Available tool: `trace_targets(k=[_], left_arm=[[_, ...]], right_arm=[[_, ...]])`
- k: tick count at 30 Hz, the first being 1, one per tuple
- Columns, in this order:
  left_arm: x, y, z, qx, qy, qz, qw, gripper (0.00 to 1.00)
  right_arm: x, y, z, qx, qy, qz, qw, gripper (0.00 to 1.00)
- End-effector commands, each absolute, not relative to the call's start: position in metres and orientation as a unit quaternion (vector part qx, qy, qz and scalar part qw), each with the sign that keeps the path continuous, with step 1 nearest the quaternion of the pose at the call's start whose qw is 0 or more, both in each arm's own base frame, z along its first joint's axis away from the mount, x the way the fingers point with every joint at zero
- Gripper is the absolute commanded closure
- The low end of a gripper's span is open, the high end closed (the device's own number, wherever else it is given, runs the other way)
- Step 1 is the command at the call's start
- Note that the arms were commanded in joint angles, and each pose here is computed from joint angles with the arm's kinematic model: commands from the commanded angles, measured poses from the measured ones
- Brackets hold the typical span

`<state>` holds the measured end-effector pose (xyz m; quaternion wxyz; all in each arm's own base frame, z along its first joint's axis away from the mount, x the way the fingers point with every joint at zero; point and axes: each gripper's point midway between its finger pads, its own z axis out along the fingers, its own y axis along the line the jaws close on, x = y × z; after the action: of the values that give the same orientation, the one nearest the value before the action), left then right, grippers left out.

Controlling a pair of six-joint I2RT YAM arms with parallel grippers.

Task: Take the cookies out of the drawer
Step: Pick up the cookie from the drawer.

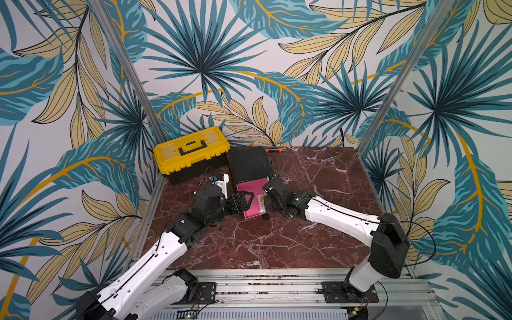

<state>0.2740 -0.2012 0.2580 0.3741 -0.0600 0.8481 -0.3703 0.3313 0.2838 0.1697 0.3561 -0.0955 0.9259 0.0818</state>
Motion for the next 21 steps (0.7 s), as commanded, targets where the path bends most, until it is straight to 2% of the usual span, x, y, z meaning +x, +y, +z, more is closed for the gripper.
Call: trace_targets(k=[1,12,21], left_arm=[[0.282,-0.206,0.277,-0.051,0.840,-0.363,0.399,0.00],[0.292,-0.254,0.288,-0.015,0.839,-0.376,0.394,0.00],[0.296,-0.280,0.284,0.004,0.841,-0.380,0.385,0.00]], right_arm=[[0.322,0.269,0.191,-0.106,0.918,0.076,0.376,0.70],[0.294,0.220,0.229,-0.110,0.903,0.069,0.410,0.72],[0.286,0.162,0.197,-0.085,0.920,0.021,0.382,0.72]])
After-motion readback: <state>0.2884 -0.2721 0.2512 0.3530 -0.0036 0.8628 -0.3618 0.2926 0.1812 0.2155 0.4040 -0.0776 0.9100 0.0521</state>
